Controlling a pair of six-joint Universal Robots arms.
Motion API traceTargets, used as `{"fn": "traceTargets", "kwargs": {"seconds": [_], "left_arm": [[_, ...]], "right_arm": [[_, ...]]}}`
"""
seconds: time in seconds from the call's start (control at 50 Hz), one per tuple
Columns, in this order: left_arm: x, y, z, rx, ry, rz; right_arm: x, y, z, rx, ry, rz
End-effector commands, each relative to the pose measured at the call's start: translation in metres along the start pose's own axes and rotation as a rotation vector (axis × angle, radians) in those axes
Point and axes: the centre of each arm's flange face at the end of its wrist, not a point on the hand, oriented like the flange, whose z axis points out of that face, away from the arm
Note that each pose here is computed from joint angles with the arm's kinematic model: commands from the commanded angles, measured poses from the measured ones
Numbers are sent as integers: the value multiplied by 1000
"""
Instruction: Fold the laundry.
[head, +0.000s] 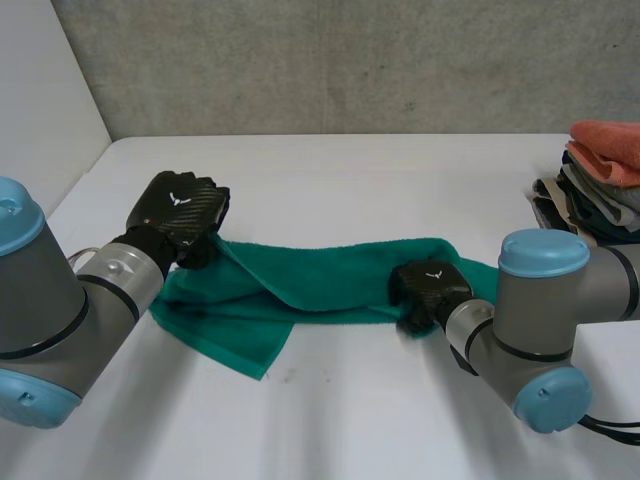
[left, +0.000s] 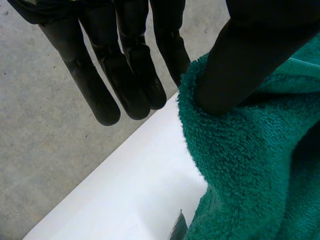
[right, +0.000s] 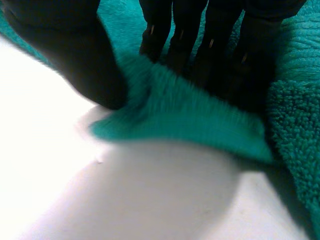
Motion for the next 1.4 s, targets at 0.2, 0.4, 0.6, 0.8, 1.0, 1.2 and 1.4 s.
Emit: {"fn": "traceTargets", "kwargs": {"seconds": [0.2,0.4,0.6,0.8,1.0,1.2,1.4], "left_arm": [[-31,-32,-16,83,-97,24],[-29,-47,-35,91,-60,25],[3,12,-3,-85,84,-10],[-25,-26,66,129,-23,36],[-96,-179,55,772,-458,93],[-70,-125,42,562,-378,68],[-16,-22,31,211,-211,35]], "right_arm": [[35,-128,-86,196,174,-298],[69,-170,-157,28,272,-527],[65,-116,-124,-219,58,-439],[96,-139,-48,70,191,-396],[134,-282,-79,894,666,-410],[106,-251,-73,833,555,-420],[89,-134,-43,412,354,-373]]}}
